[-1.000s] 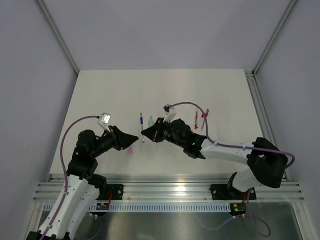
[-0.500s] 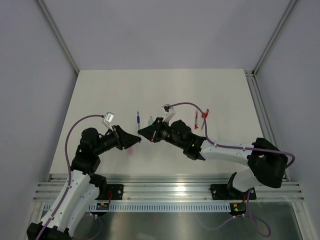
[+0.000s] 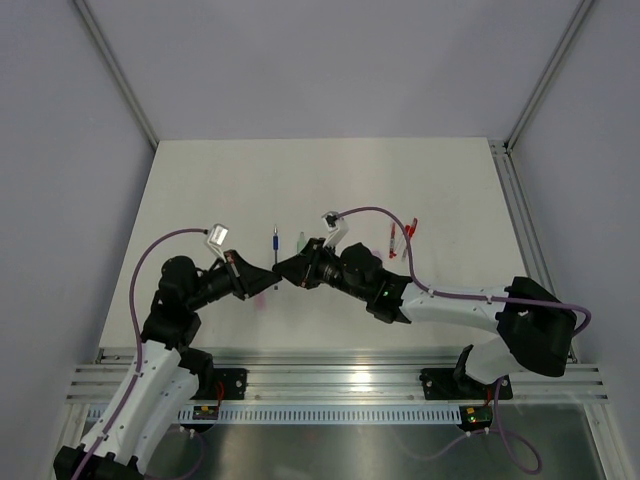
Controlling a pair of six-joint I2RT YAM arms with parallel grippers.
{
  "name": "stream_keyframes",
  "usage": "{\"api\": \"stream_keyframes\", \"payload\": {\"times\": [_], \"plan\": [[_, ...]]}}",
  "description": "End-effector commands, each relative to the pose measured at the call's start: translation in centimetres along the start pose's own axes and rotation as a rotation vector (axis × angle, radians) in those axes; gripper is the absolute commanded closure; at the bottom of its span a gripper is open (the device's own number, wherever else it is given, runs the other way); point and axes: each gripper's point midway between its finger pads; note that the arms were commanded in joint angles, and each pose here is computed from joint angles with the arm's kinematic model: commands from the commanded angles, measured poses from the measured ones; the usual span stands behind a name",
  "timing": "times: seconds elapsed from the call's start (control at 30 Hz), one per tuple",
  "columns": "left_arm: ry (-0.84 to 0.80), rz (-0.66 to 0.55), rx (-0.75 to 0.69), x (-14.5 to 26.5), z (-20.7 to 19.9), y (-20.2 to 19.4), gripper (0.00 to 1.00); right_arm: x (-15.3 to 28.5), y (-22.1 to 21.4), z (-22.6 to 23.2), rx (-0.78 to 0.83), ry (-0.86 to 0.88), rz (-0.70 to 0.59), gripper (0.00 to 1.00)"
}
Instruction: Insert the pens into the pen caps
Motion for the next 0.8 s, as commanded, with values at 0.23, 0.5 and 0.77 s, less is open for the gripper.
{"api": "stream_keyframes", "payload": {"times": [0.23, 0.5, 0.77], "plan": [[-0.052, 0.014, -0.077, 0.6, -1.2, -0.5, 1.0, 0.2, 4.6, 2.3, 0.145, -0.054, -0.028, 0.57], [-0.079, 0.038, -0.09, 0.8, -1.9, -1.0, 1.0, -1.6, 6.1, 2.1, 0.156, -0.078, -0.02, 0.72], [-0.108, 0.045, -0.104, 0.8, -2.9, -0.7, 0.99, -2.3, 4.2, 1.5, 0.134, -0.07, 0.036, 0.71]]}}
Point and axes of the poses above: each gripper's point midway between its finger pads, its own x axis back along the fingers, its own z axis along the line the jaws close on, y = z × x, and after that the axes turned 10 degrees about x, right-handed
